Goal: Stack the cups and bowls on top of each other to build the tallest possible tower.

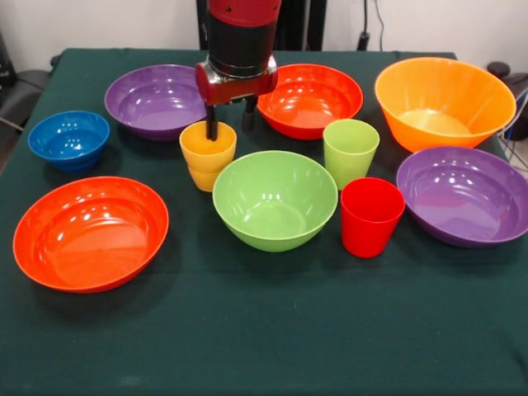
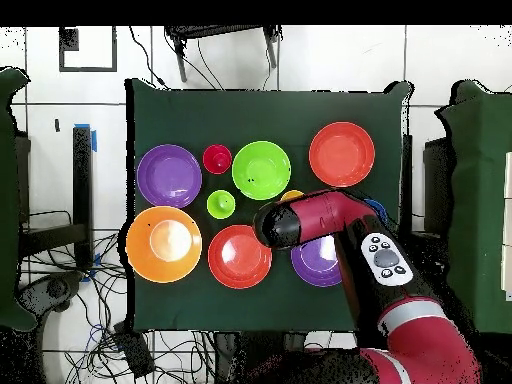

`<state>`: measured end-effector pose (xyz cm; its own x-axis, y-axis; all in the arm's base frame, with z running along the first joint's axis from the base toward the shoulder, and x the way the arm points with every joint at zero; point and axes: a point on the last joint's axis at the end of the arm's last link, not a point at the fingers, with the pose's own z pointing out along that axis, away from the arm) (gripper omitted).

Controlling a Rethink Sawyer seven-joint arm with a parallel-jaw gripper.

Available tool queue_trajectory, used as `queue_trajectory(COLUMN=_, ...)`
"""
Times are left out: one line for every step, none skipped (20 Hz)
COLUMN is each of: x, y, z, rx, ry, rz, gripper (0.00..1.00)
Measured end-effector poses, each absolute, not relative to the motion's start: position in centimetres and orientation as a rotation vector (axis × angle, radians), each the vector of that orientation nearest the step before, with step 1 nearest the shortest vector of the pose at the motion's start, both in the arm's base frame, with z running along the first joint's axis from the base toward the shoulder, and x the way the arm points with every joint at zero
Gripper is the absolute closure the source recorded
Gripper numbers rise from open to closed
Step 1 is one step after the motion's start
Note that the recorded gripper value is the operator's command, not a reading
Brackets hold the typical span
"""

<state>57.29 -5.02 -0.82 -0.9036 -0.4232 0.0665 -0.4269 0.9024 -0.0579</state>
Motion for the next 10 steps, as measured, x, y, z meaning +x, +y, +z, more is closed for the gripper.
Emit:
queue_trajectory(x=57.4, y=-4.9, z=-0.9, rx=0.675, ry=-3.021, rz=0.099, gripper=0.0)
queue_trajectory(x=57.5, y=-4.8, z=-1.0, rx=0.675, ry=-3.025, rz=0.094, gripper=0.0)
queue_trajectory(x=57.6, y=-4.7, z=-1.1, rx=0.676, ry=-3.03, rz=0.087, gripper=0.0)
queue_trajectory(x=57.7, y=-4.5, z=-1.1, rx=0.678, ry=-3.035, rz=0.077, gripper=0.0)
queue_trajectory(x=57.8, y=-4.3, z=-1.2, rx=0.68, ry=-3.041, rz=0.068, gripper=0.0)
queue_trajectory(x=57.8, y=-4.3, z=-1.3, rx=0.681, ry=-3.042, rz=0.064, gripper=0.0)
queue_trajectory(x=57.8, y=-4.2, z=-1.3, rx=0.682, ry=-3.044, rz=0.061, gripper=0.0)
queue_trajectory(x=57.9, y=-3.9, z=-1.4, rx=0.686, ry=-3.049, rz=0.052, gripper=0.0)
queue_trajectory(x=58.0, y=-3.7, z=-1.5, rx=0.69, ry=-3.051, rz=0.045, gripper=0.0)
queue_trajectory(x=58.0, y=-3.5, z=-1.5, rx=0.693, ry=-3.052, rz=0.04, gripper=0.0)
